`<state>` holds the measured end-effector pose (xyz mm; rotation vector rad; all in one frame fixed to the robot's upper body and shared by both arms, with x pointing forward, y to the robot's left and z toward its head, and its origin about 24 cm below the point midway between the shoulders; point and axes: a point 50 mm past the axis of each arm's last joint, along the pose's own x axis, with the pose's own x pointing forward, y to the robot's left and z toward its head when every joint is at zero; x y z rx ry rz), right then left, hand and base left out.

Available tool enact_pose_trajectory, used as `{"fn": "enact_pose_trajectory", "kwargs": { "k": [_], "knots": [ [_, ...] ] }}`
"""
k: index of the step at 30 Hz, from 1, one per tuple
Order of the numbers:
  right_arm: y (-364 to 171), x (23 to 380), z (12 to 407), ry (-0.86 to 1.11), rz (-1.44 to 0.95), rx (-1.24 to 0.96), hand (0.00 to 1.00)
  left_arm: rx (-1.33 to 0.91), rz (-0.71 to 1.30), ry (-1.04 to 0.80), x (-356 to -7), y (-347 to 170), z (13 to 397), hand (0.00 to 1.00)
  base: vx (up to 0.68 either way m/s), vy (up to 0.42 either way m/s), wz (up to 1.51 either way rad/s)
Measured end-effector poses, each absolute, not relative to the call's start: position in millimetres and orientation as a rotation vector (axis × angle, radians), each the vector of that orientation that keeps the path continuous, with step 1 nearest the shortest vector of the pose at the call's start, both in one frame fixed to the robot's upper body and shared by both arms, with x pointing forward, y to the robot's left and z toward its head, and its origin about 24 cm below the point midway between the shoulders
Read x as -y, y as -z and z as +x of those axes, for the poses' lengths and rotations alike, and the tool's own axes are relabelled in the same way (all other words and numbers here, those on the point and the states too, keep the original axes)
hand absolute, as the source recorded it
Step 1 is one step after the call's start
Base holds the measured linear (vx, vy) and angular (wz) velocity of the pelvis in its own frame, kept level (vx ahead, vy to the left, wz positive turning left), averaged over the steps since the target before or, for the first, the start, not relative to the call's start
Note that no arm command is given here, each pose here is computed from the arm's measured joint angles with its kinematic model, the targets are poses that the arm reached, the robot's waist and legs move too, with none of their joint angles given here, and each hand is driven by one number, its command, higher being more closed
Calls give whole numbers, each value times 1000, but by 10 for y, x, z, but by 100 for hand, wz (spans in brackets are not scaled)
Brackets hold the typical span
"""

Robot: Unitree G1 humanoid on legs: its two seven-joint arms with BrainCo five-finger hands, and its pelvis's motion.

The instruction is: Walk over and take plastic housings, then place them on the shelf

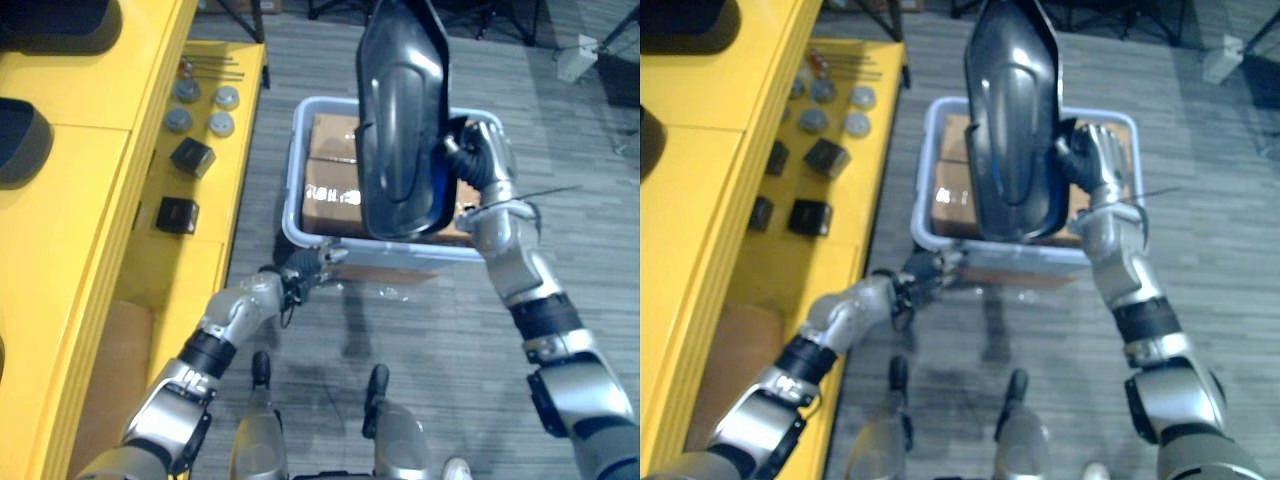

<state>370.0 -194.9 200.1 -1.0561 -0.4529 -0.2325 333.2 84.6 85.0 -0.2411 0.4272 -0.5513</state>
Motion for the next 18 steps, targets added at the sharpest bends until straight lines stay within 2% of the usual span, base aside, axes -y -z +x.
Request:
{"fn": "enact_pose_trajectory", "kwargs": {
  "k": [11, 18],
  "knots": [
    [-1906, 1929, 3724, 138, -1137, 437, 100, -421, -259, 487, -904, -811, 3346, 0, -6, 1, 0],
    [-1779, 1887, 3688, 56, -1182, 436, 100, -318, -155, 359, -1067, -836, 3406, 0, 0, 0, 0]
  ]
}}
